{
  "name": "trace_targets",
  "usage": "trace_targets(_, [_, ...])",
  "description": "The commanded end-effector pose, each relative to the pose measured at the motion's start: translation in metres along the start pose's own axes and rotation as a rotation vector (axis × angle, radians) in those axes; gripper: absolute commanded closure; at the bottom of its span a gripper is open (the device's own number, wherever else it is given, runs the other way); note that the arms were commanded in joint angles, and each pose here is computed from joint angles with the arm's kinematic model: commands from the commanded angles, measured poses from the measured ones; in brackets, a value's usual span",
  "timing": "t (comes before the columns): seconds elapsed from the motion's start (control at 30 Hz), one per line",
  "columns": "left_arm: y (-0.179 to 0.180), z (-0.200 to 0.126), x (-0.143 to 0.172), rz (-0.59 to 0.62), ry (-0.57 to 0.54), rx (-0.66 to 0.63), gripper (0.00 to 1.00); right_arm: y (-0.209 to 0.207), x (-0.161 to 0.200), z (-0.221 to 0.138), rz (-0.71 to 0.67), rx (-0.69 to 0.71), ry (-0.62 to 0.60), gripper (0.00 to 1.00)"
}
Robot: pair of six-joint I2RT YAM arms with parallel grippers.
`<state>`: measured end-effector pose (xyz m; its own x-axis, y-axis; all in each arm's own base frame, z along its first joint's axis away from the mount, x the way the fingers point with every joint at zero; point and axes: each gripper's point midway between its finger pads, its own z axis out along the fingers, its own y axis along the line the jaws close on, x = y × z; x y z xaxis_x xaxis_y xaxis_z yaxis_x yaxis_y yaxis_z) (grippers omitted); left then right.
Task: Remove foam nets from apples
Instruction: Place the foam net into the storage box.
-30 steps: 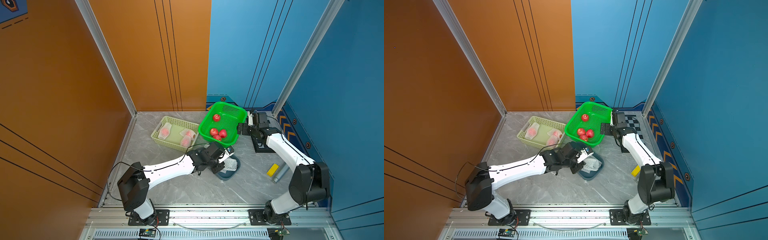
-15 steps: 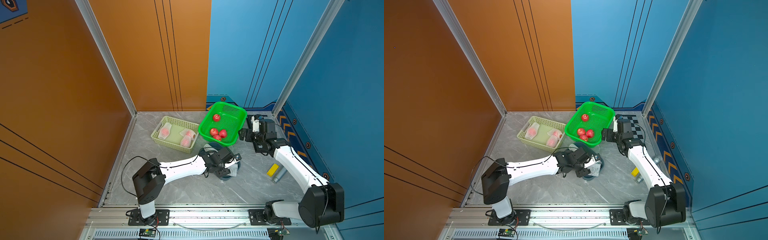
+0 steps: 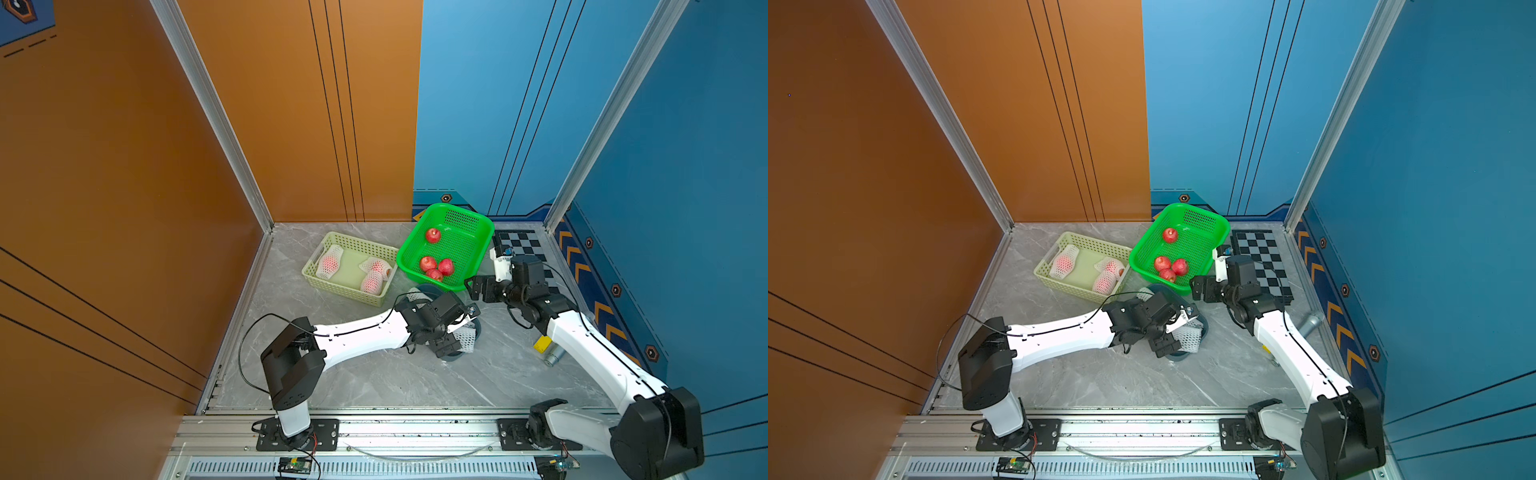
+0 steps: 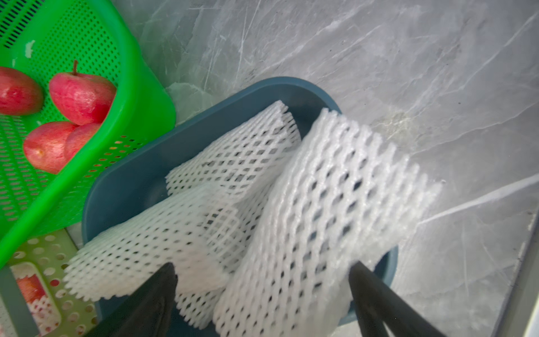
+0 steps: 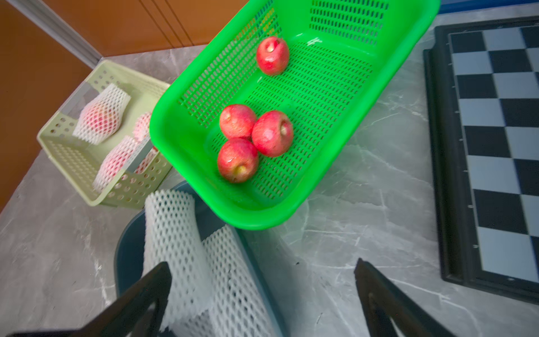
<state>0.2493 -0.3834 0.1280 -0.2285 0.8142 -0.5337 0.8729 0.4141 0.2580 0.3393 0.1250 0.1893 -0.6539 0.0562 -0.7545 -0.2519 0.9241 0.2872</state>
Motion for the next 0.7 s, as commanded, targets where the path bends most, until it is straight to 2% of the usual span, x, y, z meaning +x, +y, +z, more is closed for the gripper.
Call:
trace_targets(0.0, [0.022,-0.011,0.005,-0.023,0.012,-0.099,0.02,0.013,0.007,-0.01,0.011,-0.071,-0.038,0.0])
trace_targets(0.07, [0.023,-0.01,0.008,-0.025,0.015,-0.107,0.02,0.021,0.019,-0.014,0.01,-0.099,-0.024,0.0])
trace_targets(0.27, [0.036,-0.011,0.014,-0.069,0.01,-0.149,0.02,0.033,0.062,-0.02,-0.068,-0.064,0.051,0.0])
trace_targets(0.43, [0.046,-0.016,0.017,-0.114,-0.015,-0.163,0.02,0.033,0.087,-0.019,-0.076,-0.051,0.093,0.0])
trace_targets(0.67, [0.052,-0.015,0.02,-0.13,-0.018,-0.166,0.02,0.046,0.115,-0.013,-0.176,-0.025,0.178,0.0])
